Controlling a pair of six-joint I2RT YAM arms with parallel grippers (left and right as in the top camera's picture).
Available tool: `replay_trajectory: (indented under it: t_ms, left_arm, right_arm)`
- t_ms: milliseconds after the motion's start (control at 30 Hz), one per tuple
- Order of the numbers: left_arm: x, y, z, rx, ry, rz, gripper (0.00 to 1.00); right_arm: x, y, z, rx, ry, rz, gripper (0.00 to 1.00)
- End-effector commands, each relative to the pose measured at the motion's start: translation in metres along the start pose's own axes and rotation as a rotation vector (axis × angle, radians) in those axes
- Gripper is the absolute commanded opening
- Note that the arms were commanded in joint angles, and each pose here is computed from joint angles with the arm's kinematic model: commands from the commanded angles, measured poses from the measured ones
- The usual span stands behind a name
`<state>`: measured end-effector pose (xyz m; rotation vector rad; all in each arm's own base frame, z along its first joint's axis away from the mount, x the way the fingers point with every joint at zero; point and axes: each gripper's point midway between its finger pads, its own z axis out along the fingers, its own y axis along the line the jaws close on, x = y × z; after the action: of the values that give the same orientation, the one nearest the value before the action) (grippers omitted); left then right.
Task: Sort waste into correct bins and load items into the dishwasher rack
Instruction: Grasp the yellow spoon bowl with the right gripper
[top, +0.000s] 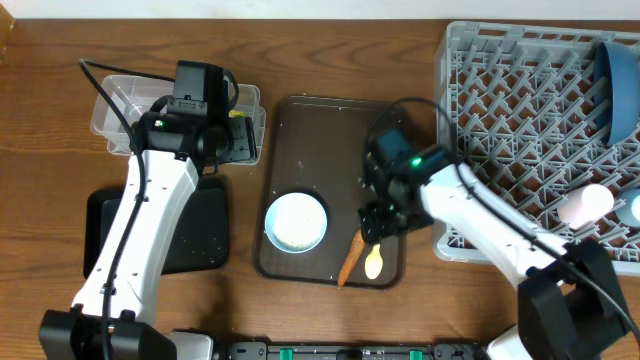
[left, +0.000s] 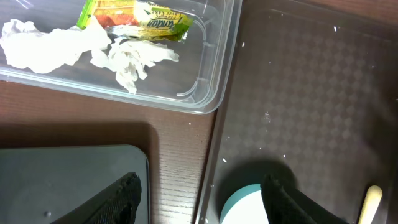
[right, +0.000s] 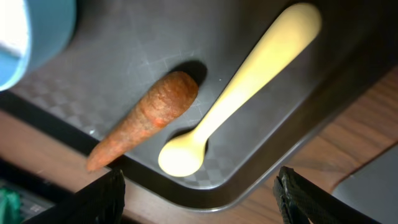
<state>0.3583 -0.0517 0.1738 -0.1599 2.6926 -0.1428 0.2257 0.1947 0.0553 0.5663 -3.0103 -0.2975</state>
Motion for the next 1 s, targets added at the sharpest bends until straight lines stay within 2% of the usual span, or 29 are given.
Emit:
replay_trajectory:
  t_ms: [0,333,633,800,967]
  left_arm:
    - [-0.002,0.002,0.0,-0.012,-0.004,-0.009,0.64]
    - [-0.002,0.002,0.0,-0.012,-0.004,-0.008,0.64]
    - [-0.002,0.002,0.0,-0.012,-0.005,-0.008,0.65]
    - [-0.002,0.002,0.0,-0.012,-0.006,-0.008,0.65]
    - [-0.003,0.001,0.0,-0.011,-0.008,-0.009,0.65]
  right_arm:
    - [0.006,-0.001,0.011,0.064,-0.007,0.047,0.76]
    - [0.029,0.013,0.048,0.068,0.002,0.016,0.64]
    - [0.037,0.001,0.068,0.106,-0.018,0.044,0.6]
    - [0.04,-0.001,0.072,0.105,-0.02,0.052,0.46]
    - [0.042,-0.002,0.072,0.109,-0.012,0.059,0.41]
